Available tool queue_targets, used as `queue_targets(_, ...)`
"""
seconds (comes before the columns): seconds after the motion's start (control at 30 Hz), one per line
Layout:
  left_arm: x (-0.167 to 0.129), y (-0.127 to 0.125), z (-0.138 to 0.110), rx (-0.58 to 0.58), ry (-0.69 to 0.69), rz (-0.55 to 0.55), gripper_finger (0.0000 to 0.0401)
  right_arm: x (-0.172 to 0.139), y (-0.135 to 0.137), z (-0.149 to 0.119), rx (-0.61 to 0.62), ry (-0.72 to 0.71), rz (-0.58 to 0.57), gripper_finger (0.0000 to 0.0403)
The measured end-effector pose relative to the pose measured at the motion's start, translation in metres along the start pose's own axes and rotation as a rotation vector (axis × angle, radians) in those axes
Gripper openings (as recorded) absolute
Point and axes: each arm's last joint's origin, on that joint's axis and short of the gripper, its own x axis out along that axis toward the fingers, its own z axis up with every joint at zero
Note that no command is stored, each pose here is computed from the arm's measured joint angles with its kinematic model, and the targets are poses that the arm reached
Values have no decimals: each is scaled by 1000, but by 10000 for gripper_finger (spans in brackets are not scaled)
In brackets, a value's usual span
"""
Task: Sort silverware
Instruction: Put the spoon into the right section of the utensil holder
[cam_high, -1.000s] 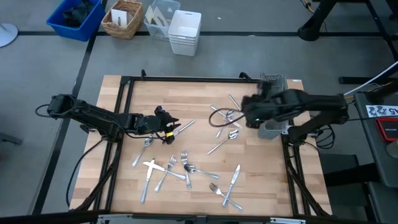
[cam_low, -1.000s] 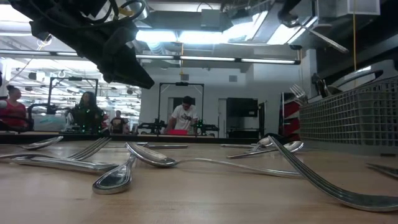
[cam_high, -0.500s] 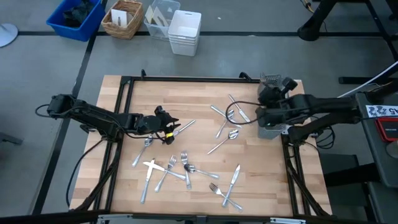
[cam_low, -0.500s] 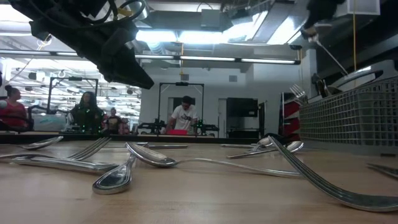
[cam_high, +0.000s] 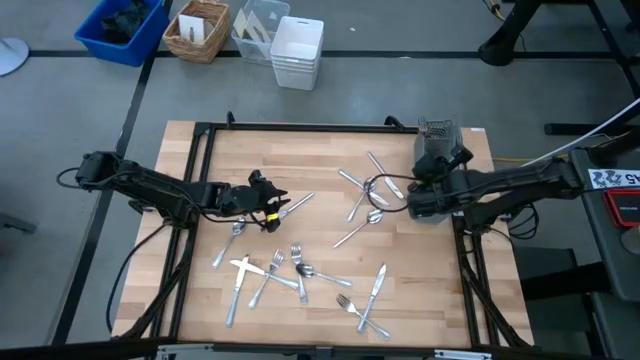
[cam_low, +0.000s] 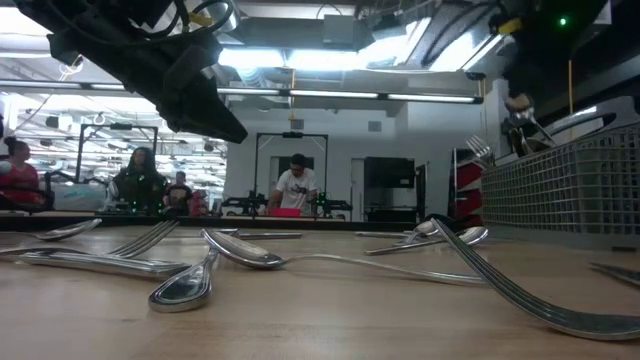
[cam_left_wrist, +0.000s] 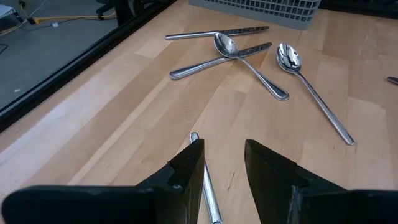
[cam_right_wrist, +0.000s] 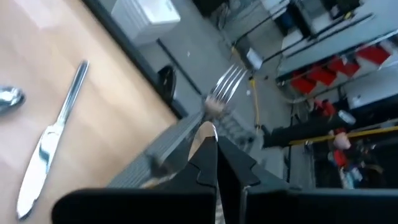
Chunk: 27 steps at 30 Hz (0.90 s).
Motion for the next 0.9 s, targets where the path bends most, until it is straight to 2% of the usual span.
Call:
queue_targets(0.33, 0, 0, 0, 0, 0, 0, 109, 8, 11, -18, -17, 164, 77, 2)
queue_targets(0.7, 0, 0, -2, -52, 18, -3, 109, 8, 11, -19, -40, 198, 107, 5)
queue_targets(0.77, 0, 1, -4, -69, 41, 4, 109, 8, 12, -19, -38, 217, 123, 17)
queue_targets(0.9, -1, 3, -10, -114, 94, 23, 109, 8, 13, -21, -38, 258, 153, 67)
